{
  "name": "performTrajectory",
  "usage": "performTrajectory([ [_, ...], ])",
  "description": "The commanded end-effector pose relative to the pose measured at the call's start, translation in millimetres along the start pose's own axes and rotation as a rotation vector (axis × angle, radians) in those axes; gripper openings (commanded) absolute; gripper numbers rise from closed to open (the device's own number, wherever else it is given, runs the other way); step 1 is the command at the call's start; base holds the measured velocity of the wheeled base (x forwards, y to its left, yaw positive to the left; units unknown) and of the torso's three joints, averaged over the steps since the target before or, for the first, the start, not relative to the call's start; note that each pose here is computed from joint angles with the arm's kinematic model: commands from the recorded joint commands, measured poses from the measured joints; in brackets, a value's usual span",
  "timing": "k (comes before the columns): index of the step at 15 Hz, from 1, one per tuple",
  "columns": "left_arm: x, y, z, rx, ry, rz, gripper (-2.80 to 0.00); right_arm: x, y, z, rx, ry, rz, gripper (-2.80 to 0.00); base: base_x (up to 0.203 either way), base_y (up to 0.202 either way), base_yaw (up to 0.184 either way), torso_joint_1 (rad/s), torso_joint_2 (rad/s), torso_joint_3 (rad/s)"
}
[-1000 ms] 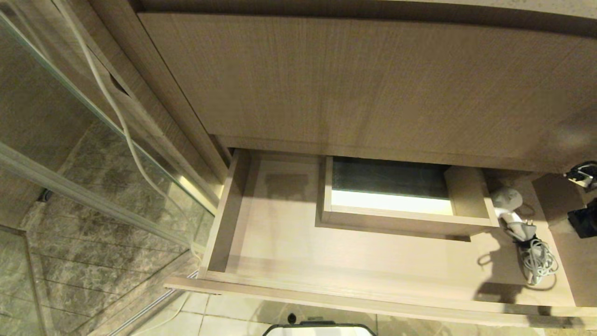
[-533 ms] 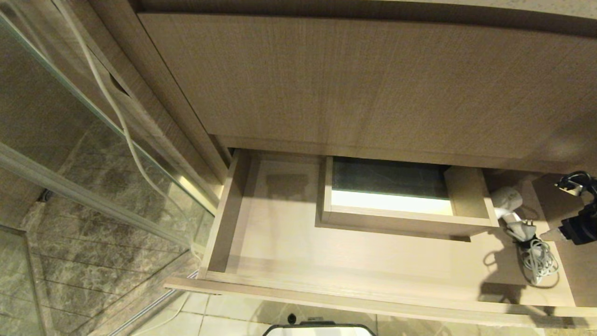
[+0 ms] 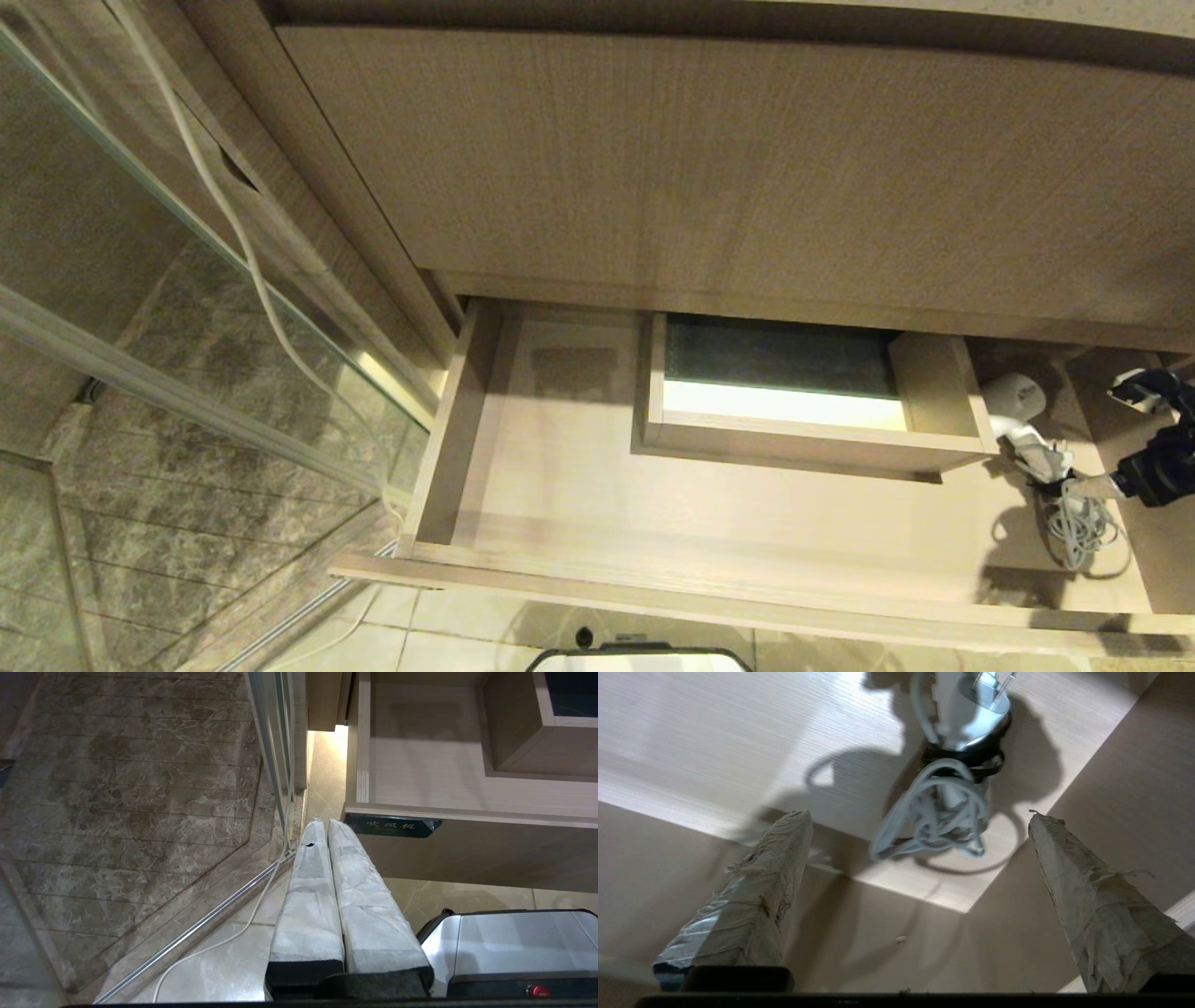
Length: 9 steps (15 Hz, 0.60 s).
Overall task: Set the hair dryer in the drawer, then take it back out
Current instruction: Take the hairdryer out
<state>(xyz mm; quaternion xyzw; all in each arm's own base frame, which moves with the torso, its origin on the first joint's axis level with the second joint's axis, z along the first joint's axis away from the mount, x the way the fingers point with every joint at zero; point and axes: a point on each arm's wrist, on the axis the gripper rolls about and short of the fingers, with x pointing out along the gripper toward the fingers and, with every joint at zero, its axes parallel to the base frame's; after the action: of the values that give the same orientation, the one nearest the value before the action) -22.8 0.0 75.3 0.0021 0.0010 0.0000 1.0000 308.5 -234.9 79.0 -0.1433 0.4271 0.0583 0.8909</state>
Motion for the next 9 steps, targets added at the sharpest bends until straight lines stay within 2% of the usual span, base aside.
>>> performTrajectory([
  [1,0.0,0.0,0.0,0.000,0.000,0.000,-2.80,17.6,-5.0,-10.0,-0.004,0.009,0.023,0.00,0.000,0.000,0.000,0.000,0.00,0.000],
  [9,0.0,0.0,-0.1,0.000,0.000,0.000,-2.80,57.8,-16.1,-9.9,-0.023,-0.010,0.027,0.00,0.000,0.000,0.000,0.000,0.00,0.000],
])
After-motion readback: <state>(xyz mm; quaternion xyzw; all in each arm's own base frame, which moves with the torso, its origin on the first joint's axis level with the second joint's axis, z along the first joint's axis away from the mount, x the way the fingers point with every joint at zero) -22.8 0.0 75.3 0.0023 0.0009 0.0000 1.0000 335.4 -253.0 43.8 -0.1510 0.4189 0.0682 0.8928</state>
